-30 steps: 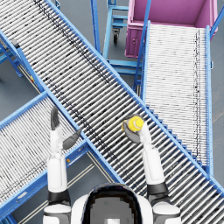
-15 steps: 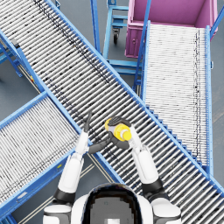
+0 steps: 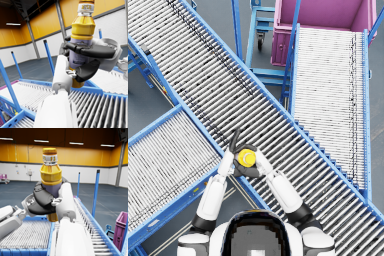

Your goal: Pick up the oil and place it on the left assembly line, put the cola on the right, and keep Sprite still

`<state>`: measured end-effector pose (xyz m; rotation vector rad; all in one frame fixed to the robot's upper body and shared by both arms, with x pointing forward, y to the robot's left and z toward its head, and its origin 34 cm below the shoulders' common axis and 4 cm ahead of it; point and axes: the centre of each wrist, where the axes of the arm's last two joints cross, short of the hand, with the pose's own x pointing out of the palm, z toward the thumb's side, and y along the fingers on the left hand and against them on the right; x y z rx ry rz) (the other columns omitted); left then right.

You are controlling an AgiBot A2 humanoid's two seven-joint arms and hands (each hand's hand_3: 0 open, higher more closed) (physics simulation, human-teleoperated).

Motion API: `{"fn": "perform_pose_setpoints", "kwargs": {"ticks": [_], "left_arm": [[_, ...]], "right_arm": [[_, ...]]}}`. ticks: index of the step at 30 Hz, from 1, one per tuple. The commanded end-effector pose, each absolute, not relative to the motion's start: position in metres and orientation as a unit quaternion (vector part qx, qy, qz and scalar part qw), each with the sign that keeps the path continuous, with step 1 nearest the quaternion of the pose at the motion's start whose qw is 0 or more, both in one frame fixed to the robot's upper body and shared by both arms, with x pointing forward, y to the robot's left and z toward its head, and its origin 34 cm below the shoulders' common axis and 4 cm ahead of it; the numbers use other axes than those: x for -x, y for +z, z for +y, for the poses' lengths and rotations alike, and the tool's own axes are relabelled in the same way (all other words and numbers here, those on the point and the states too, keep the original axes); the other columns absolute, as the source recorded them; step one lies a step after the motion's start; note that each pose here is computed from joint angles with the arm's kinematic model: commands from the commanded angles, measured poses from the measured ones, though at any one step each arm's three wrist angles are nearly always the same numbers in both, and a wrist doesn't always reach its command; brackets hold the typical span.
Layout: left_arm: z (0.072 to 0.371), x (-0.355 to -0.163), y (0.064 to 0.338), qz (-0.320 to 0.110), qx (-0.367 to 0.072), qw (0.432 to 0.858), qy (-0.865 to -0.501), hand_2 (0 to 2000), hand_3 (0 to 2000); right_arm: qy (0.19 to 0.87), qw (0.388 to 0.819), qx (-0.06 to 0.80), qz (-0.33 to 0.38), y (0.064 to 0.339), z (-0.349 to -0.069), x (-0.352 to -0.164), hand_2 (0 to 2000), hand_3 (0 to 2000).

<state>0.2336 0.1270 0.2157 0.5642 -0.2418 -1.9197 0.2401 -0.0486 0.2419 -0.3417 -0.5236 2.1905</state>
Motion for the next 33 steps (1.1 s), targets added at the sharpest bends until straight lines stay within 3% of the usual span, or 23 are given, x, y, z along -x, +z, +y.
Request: {"fn": "perform_pose_setpoints", "kwargs": {"ticks": [1,4,5,6,7,9,11,15,19,22,33], "left_arm": [[0.122,-0.233,0.223,-0.11,-0.246,0.511,-0.816,2000,980],[0.122,-0.232,0.224,-0.11,-0.25,0.499,-0.823,2000,1960],[0.121,-0.232,0.223,-0.109,-0.25,0.495,-0.825,2000,2000],[0.126,-0.231,0.221,-0.106,-0.25,0.502,-0.821,2000,2000],[0.121,-0.231,0.225,-0.115,-0.253,0.492,-0.825,2000,2000],[0.124,-0.231,0.228,-0.118,-0.255,0.498,-0.82,2000,2000],[0.138,-0.234,0.239,-0.132,-0.264,0.532,-0.793,2000,2000],[0.199,-0.238,0.246,-0.131,-0.269,0.644,-0.704,2000,2000],[0.236,-0.234,0.247,-0.126,-0.27,0.702,-0.647,2000,2000],[0.267,-0.233,0.229,-0.101,-0.237,0.75,-0.609,2000,2000],[0.342,-0.222,0.184,-0.046,-0.155,0.845,-0.51,2000,2000]], "right_arm": [[0.881,0.392,0.146,-0.219,0.249,-0.037,-0.229,2000,2000],[0.872,0.39,0.167,-0.244,0.264,-0.046,-0.222,2000,2000],[0.872,0.381,0.172,-0.254,0.27,-0.045,-0.217,2000,2000],[0.872,0.377,0.18,-0.254,0.272,-0.05,-0.214,639,1673],[0.866,0.386,0.18,-0.262,0.275,-0.052,-0.213,0,1347],[0.861,0.402,0.176,-0.258,0.273,-0.054,-0.22,0,693],[0.854,0.414,0.177,-0.262,0.273,-0.063,-0.219,0,40],[0.837,0.45,0.177,-0.256,0.267,-0.086,-0.221,0,0],[0.834,0.457,0.176,-0.255,0.265,-0.091,-0.219,0,0],[0.831,0.467,0.169,-0.249,0.261,-0.094,-0.223,0,0],[0.833,0.468,0.153,-0.255,0.26,-0.085,-0.229,0,0]]}}
